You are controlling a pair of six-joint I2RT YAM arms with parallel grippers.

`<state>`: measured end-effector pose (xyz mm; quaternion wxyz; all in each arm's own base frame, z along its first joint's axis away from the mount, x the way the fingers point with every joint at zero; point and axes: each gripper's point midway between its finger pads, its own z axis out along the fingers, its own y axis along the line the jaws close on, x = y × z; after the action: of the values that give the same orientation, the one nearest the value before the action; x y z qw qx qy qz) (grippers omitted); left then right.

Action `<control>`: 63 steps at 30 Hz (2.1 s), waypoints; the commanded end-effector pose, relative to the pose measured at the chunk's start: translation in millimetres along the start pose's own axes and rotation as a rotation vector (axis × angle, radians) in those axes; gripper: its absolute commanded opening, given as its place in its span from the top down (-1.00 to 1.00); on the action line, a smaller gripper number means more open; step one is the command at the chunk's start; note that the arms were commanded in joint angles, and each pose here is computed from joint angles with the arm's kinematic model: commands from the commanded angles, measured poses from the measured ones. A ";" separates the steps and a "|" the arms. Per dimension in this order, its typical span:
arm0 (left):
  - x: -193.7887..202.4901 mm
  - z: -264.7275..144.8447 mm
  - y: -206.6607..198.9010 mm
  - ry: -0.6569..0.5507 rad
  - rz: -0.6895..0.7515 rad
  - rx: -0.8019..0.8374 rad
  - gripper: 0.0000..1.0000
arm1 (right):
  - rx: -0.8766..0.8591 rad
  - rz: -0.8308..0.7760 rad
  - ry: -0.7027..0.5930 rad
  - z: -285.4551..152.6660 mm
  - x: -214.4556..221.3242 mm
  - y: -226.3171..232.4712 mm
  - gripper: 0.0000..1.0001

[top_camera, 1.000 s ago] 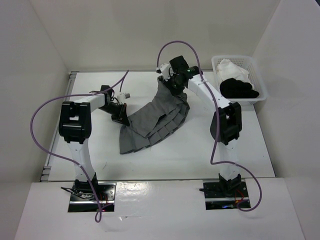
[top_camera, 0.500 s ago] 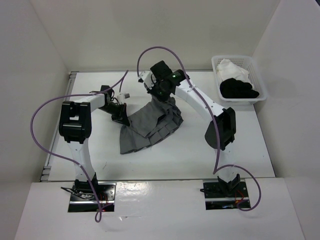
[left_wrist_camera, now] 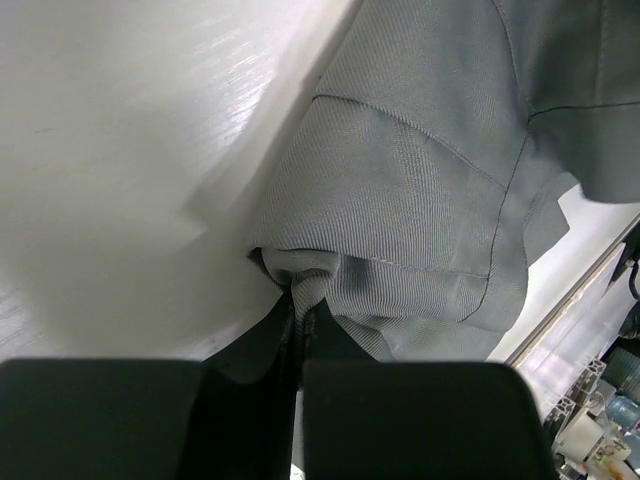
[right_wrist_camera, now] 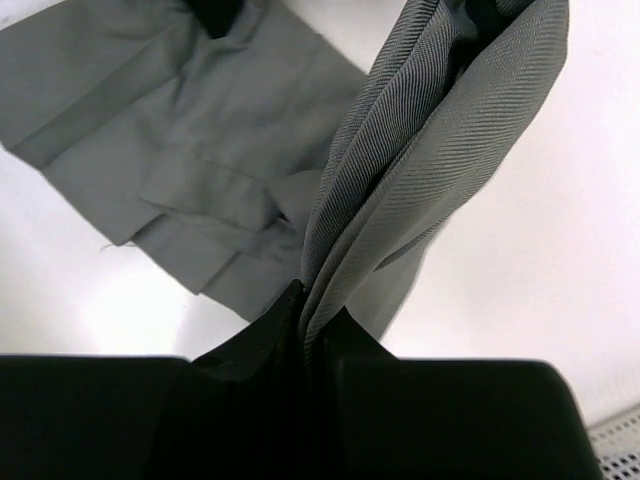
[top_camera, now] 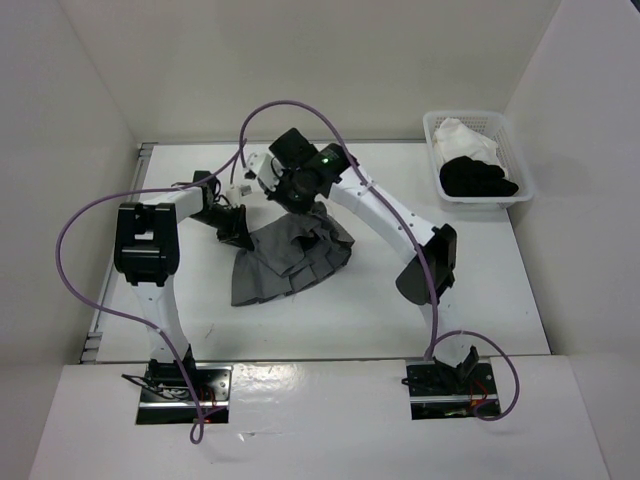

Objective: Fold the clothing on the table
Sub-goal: Fold the skirt

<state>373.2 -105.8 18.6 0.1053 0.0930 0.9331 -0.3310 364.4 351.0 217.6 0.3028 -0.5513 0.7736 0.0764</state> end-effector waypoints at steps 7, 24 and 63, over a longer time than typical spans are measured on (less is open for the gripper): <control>2.4 2.9 12.0 0.009 -0.040 -0.017 1.00 | -0.104 -0.042 0.083 43.2 4.2 61.7 1.00; 2.1 3.0 10.4 0.007 -0.040 -0.008 1.00 | -0.092 0.067 0.013 77.9 -34.8 80.3 1.00; -9.0 -53.8 22.6 -0.080 -0.052 -0.051 0.62 | -0.300 0.027 -0.106 11.1 -52.2 107.9 -0.76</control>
<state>372.5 -83.9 20.1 0.1001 0.0551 0.9363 -0.3320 284.5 458.6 159.4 0.2107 -0.5628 0.7679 0.2217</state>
